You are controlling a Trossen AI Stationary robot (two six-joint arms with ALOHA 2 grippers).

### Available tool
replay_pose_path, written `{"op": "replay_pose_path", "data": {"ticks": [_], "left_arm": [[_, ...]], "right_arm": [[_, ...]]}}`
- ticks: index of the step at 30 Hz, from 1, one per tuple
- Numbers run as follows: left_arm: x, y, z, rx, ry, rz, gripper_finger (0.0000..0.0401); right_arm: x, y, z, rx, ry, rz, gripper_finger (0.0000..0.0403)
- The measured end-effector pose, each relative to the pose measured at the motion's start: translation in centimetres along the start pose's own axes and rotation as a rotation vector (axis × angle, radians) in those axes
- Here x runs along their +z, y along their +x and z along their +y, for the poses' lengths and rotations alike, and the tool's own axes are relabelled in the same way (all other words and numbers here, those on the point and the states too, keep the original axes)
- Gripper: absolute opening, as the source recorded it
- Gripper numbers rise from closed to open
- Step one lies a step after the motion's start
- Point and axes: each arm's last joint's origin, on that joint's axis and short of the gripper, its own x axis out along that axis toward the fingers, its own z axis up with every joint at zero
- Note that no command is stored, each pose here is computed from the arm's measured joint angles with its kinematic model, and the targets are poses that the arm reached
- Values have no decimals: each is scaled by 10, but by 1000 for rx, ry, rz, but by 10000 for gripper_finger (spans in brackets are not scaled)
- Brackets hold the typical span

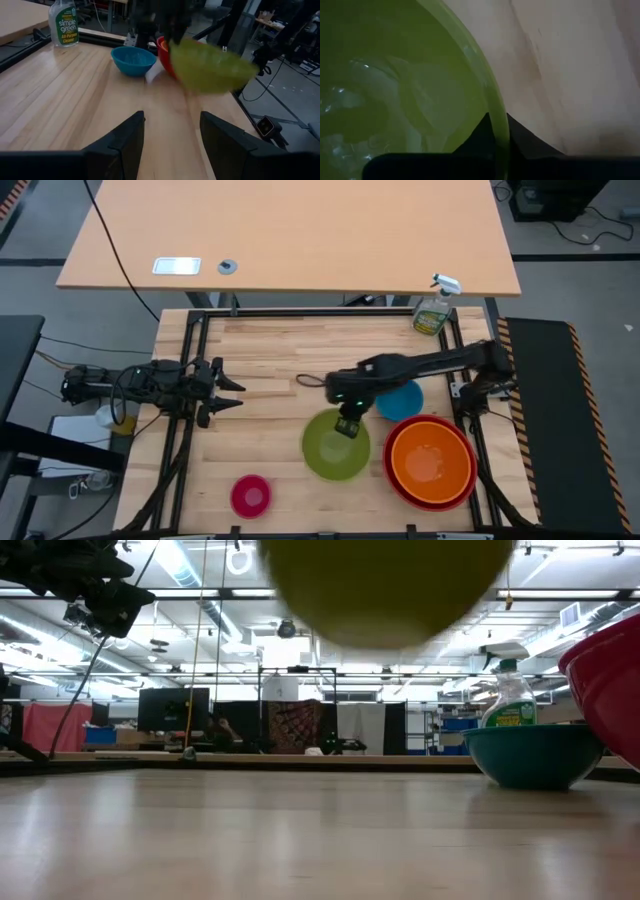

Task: Nest bowls inside each other
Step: Stack the green bowl on top of the orange bowl

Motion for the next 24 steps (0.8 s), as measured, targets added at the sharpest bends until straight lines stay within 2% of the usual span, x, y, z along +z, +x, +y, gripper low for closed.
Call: {"op": "replay_pose_path", "data": {"ticks": [2,5,10,12,16,18,24], "left_arm": [[0,0,0,0,-5,0,194],[0,0,0,0,-5,0,194],[0,0,0,0,-4,0,194],[0,0,0,0,-4,0,194],[0,0,0,0,-4,-3,194],[0,0,0,0,-5,-2,194],[0,0,0,0,-9,-1,194]], "right_arm": [[-15,-26,7,19,18,-12,18],[-45,-55,12,-19,96,18,32],[-102,-102,8,-176,255,64,37],[-118,-111,7,-231,285,61,30],[-137,-110,9,-220,238,7,21],[-149,-102,4,-284,245,70,22],[-180,-58,-14,-368,271,310,39]]}}
